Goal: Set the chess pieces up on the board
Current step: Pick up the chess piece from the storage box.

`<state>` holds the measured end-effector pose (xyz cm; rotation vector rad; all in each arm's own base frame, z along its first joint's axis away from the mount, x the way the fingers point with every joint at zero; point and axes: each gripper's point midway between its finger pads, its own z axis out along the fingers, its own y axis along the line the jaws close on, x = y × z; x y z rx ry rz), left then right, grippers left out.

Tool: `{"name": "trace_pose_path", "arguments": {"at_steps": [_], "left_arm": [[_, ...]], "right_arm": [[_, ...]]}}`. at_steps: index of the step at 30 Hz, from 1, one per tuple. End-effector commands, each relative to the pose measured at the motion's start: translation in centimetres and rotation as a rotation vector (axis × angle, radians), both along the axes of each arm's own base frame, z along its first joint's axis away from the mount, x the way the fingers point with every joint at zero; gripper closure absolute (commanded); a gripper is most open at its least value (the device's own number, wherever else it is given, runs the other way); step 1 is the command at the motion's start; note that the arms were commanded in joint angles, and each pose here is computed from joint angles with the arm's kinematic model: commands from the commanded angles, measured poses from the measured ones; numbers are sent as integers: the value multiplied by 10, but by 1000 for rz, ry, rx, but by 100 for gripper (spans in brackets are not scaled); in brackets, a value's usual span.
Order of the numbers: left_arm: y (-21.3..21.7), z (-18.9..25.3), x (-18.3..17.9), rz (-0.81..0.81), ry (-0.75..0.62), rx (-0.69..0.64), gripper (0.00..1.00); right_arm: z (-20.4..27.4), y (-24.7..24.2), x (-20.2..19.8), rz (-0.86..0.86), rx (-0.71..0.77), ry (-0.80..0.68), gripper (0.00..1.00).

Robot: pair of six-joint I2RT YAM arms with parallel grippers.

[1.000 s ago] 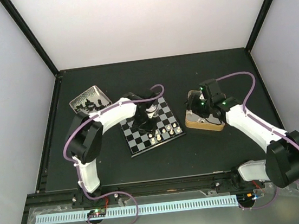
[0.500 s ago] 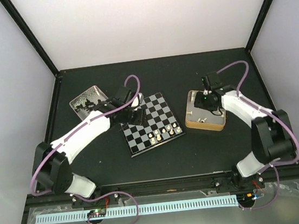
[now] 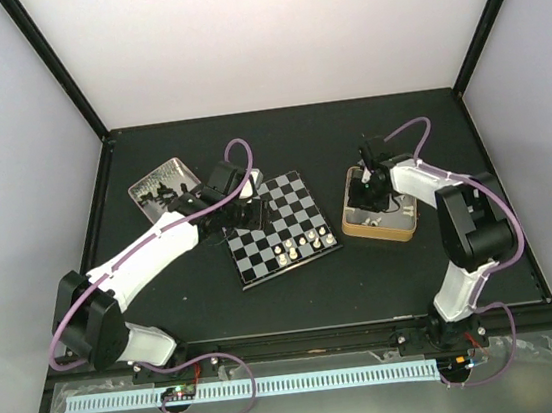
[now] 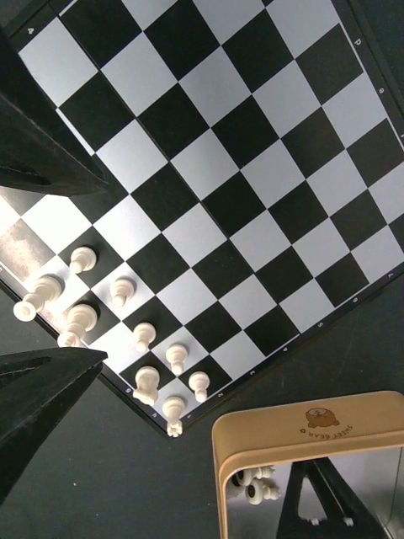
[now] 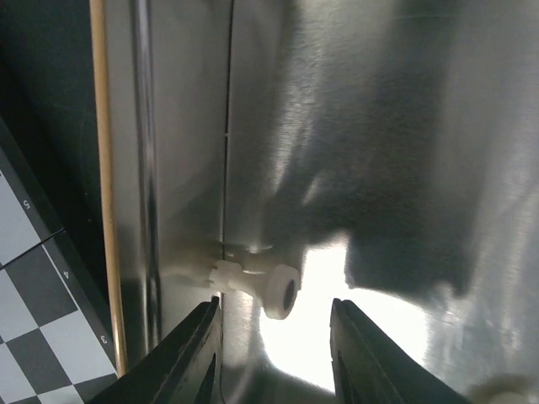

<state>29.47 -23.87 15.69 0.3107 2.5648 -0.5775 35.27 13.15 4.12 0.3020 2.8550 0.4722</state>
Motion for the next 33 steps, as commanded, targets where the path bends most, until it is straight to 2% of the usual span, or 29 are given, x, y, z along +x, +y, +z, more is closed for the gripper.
{"name": "trace_pose_path", "arguments": {"at_steps": [1,4,8,12,17,20,25,33], "left_arm": [[-5,7,5,5,-14,-36,49],[-5,7,4,5,-14,-36,49],[-3,5,4,6,-11,-32,49],[-3,6,3,5,-16,-31,49],[-2,8,4,7,-23,-30,49],[-2,7,4,6,-20,-29,49],[-1,8,4,8,-25,-24,49],[0,8,3,8,-27,-20,49]], "right_arm": [[-4,13,6,27,-5,5,64],[-10,11,4,29,-39,18,66],[-16,1,3,19,-109,26,76],[-16,-17,6,-3,-210,13,82],[-10,-38,12,-35,-329,-14,85],[-9,-39,18,-38,-337,-30,83],[-10,-27,24,-19,-282,-38,70],[-8,-17,37,-27,-235,-61,67]]}}
